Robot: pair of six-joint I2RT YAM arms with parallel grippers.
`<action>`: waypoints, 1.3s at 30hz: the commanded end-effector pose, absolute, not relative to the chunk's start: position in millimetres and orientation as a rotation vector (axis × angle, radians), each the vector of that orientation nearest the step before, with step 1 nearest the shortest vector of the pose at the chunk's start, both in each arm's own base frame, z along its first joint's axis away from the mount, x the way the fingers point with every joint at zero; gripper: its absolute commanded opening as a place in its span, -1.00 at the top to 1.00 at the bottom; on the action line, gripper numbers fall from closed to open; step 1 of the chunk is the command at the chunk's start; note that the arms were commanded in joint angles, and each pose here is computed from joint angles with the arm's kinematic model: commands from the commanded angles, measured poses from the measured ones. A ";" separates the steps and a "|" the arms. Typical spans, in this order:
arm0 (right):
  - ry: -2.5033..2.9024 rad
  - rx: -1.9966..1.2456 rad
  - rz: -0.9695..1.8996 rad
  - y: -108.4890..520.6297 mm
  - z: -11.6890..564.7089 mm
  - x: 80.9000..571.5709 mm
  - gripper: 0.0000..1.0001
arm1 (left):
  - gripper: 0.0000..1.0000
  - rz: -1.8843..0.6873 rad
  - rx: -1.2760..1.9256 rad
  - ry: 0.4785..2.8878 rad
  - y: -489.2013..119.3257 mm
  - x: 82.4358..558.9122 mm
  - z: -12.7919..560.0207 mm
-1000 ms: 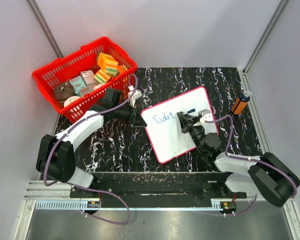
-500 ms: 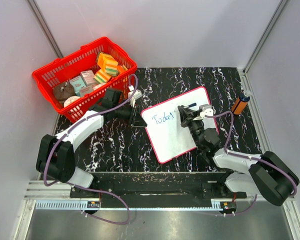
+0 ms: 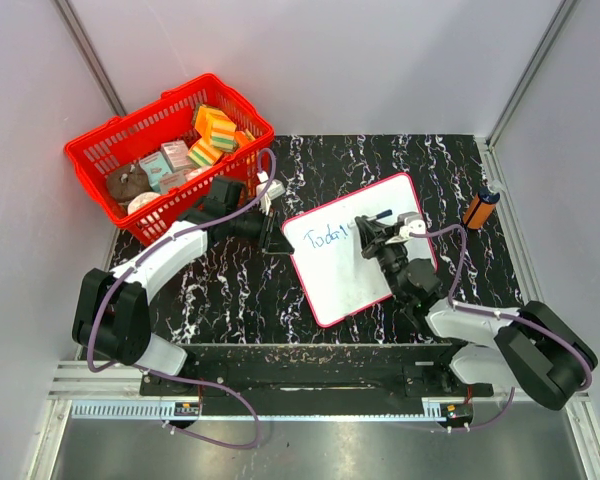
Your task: Write a sentence on the whiteboard
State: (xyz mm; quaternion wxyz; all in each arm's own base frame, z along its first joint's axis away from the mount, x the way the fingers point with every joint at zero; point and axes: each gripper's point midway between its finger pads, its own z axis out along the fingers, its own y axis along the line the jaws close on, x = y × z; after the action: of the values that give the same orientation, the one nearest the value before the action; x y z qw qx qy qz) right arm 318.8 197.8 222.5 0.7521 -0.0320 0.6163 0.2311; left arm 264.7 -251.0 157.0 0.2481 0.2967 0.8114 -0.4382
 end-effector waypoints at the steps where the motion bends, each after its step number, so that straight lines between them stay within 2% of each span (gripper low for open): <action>1: 1.341 -0.059 0.537 194.3 223.1 311.8 1.00 | 1.00 -1.105 1.015 2.333 -243.1 229.0 108.0; 24: 1.434 -0.098 0.640 195.6 190.4 284.6 1.00 | 1.00 -1.100 1.017 2.334 -243.6 229.1 107.5; 27: 1.385 -0.065 0.640 190.3 206.9 284.5 1.00 | 1.00 -1.095 1.019 2.333 -243.1 229.2 107.6; 34: 1.232 0.014 0.617 170.6 286.5 281.4 1.00 | 1.00 -1.096 1.024 2.330 -242.6 228.1 110.0; 39: 1.223 0.013 0.573 162.9 302.7 280.9 1.00 | 1.00 -1.055 1.024 2.333 -238.1 228.2 117.2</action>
State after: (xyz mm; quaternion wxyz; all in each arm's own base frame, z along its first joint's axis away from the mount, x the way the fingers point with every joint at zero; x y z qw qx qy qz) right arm 276.6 173.5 286.2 0.7693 -0.0032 0.5674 0.2936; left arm 264.2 -252.0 158.3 0.2507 0.3013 0.8096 -0.4370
